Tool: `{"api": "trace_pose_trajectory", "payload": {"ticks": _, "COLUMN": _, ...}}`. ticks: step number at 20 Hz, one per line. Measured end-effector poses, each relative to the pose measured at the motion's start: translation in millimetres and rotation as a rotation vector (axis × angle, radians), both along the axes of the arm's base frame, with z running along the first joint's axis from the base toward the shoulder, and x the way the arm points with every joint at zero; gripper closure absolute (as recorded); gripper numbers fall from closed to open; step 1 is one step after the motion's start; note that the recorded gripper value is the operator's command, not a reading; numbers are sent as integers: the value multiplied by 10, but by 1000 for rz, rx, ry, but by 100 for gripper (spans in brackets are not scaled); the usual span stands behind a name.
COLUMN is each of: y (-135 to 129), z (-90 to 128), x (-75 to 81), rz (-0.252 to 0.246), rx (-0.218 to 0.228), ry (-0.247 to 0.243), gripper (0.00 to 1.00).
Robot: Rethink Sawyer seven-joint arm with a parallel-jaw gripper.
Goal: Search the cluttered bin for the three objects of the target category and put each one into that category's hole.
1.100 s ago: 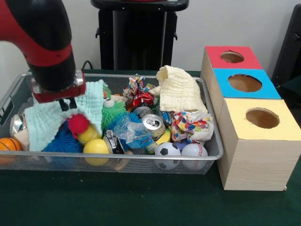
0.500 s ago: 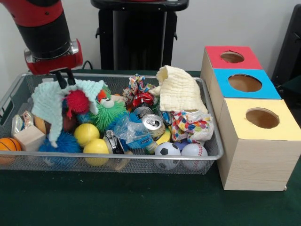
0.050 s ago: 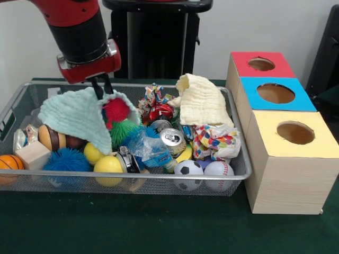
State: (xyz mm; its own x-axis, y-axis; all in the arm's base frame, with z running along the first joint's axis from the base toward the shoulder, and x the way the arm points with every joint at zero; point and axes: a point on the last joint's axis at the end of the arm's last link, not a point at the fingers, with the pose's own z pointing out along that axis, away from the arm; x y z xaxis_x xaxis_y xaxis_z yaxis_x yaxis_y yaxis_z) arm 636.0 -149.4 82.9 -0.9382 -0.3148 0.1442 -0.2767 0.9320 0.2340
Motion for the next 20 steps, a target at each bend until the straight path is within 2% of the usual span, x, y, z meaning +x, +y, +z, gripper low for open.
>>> {"api": "trace_pose_trajectory", "payload": {"ticks": 6, "y": 224, "z": -8, "x": -110, "rz": 22, "rx": 44, "ry": 18, "gripper": 100}}
{"api": "trace_pose_trajectory", "payload": {"ticks": 13, "y": 369, "z": 1, "x": -161, "rz": 41, "rx": 64, "ry": 20, "gripper": 100}}
{"api": "trace_pose_trajectory", "payload": {"ticks": 15, "y": 414, "z": -13, "x": -177, "rz": 47, "rx": 67, "ry": 15, "gripper": 100}}
{"api": "trace_pose_trajectory", "payload": {"ticks": 20, "y": 714, "z": -70, "x": -155, "rz": 79, "rx": 78, "ry": -44, "gripper": 100}}
